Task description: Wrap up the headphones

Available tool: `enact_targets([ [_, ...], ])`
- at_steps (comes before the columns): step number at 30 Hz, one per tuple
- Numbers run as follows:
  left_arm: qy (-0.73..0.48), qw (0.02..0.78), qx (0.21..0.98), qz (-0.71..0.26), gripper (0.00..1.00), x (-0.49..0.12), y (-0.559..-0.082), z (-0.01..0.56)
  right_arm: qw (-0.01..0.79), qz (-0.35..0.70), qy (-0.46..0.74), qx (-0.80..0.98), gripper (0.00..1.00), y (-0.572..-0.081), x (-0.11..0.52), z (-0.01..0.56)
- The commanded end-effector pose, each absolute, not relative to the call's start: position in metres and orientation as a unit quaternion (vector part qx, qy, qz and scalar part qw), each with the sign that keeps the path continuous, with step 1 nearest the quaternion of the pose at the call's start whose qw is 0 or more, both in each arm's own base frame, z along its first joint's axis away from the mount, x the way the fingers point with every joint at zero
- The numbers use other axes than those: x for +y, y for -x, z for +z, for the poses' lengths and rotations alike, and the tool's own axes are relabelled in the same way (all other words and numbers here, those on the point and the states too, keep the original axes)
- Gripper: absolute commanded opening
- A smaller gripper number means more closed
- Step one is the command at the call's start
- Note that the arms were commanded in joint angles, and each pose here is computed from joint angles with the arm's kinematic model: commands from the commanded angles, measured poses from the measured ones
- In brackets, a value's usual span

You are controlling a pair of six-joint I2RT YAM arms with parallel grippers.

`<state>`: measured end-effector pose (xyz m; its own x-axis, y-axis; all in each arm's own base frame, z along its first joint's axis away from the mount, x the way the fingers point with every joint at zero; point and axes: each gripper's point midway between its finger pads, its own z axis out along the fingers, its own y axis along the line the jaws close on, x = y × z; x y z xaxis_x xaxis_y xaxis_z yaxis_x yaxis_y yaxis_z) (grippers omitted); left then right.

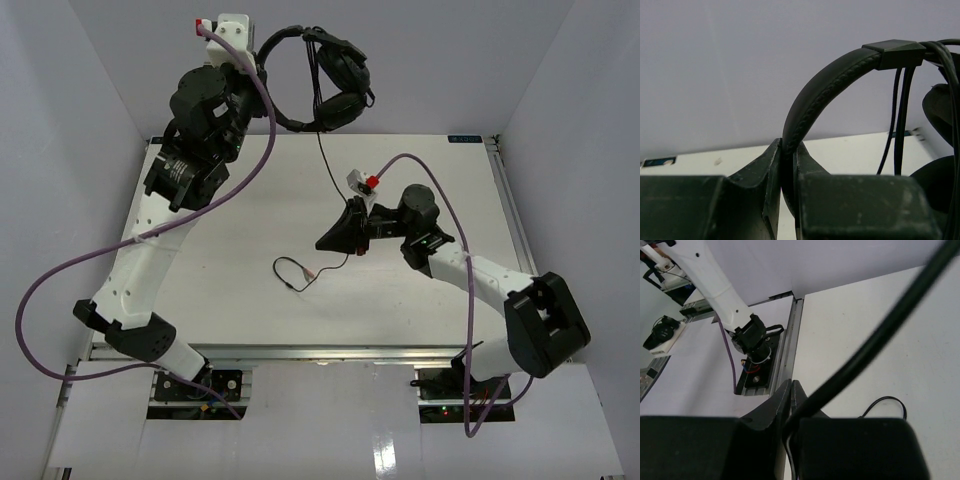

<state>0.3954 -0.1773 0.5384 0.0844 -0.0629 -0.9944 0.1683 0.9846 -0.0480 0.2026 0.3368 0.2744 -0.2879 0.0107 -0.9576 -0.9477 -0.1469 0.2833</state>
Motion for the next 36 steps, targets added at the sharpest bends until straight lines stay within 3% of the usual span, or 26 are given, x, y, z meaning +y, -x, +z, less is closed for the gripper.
enact_targets([
  [1, 0.009, 0.731, 0.682, -0.014, 0.00, -0.118, -0.416, 0.519, 0.380, 0.591, 0.489, 0.518, 0.08, -0.182, 0.326, 0.262],
  [10, 0.045, 0.681, 0.730, 0.006, 0.00, -0.077, -0.453, 0.453, 0.374, 0.480, 0.576, 0.547, 0.08, -0.164, 0.330, 0.237],
  [18, 0.008, 0.570, 0.821, 0.038, 0.00, -0.071, -0.477, 0.320, 0.495, 0.262, 0.630, 0.537, 0.08, -0.214, 0.317, 0.293],
  [27, -0.054, 0.469, 0.881, 0.016, 0.00, -0.093, -0.448, 0.206, 0.610, 0.034, 0.612, 0.501, 0.08, -0.287, 0.295, 0.373],
  [36, -0.171, 0.418, 0.891, -0.044, 0.00, -0.165, -0.381, 0.167, 0.650, -0.104, 0.580, 0.481, 0.08, -0.339, 0.293, 0.388],
])
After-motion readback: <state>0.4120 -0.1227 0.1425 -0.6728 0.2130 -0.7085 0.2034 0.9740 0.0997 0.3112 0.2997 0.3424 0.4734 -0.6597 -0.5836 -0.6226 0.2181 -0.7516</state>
